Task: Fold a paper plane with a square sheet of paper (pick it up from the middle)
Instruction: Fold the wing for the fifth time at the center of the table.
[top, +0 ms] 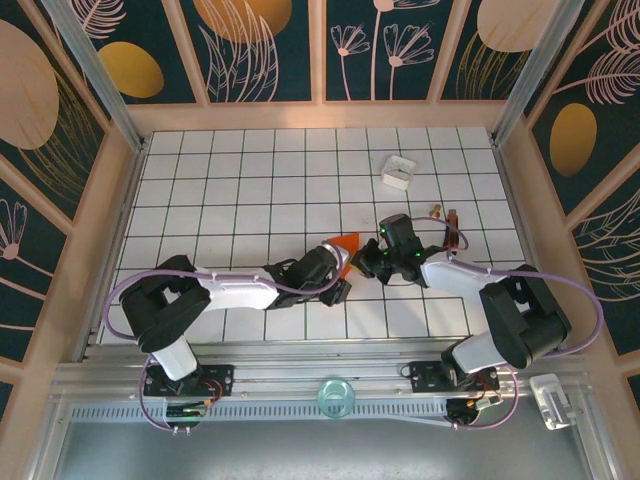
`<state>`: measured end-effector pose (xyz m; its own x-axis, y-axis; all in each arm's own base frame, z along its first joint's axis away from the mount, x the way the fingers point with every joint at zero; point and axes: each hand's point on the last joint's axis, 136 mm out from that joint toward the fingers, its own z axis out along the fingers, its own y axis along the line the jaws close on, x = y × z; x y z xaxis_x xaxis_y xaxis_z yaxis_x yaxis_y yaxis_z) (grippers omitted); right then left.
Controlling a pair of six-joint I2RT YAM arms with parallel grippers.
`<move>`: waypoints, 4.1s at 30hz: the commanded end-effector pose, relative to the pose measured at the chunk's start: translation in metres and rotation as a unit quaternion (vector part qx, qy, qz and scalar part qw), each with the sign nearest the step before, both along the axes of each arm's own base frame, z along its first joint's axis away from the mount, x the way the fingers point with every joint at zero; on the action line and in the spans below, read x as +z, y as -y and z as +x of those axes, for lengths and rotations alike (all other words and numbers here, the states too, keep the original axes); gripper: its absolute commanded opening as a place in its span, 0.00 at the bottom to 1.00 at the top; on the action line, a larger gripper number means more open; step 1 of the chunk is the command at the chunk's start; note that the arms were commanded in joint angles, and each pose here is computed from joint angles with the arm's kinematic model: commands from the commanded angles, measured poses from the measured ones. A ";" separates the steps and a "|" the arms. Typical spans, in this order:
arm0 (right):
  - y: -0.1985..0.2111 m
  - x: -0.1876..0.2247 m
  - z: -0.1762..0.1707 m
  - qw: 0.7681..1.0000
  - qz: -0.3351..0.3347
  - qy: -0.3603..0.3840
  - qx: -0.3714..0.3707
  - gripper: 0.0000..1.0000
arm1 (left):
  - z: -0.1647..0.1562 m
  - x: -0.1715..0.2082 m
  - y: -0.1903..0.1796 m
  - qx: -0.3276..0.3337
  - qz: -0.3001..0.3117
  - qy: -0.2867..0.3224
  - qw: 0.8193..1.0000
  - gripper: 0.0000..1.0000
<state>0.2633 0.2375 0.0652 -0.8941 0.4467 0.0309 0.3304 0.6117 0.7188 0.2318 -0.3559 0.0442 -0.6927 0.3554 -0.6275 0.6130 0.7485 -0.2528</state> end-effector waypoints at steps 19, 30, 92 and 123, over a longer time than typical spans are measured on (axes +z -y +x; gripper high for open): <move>-0.005 0.003 -0.003 1.000 0.023 -0.002 -0.003 0.00 | 0.020 -0.001 0.009 0.009 0.029 0.033 0.999 0.25; -0.008 0.009 -0.001 0.999 0.037 -0.004 -0.007 0.00 | 0.019 -0.008 0.000 0.014 0.046 0.033 0.998 0.35; 0.041 0.021 0.020 0.979 -0.109 0.139 0.098 0.30 | -0.010 0.004 0.016 0.042 -0.223 -0.185 0.956 0.00; 0.084 -0.022 0.012 0.970 -0.214 0.093 0.067 0.24 | -0.014 -0.017 0.022 0.072 -0.231 -0.269 0.932 0.00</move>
<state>0.2804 0.1683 0.0517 -0.9228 0.2350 -0.3054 0.0678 0.8792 0.4716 0.2147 -0.3738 0.0257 -0.9635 0.0332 -0.2657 0.2376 0.5635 -0.7912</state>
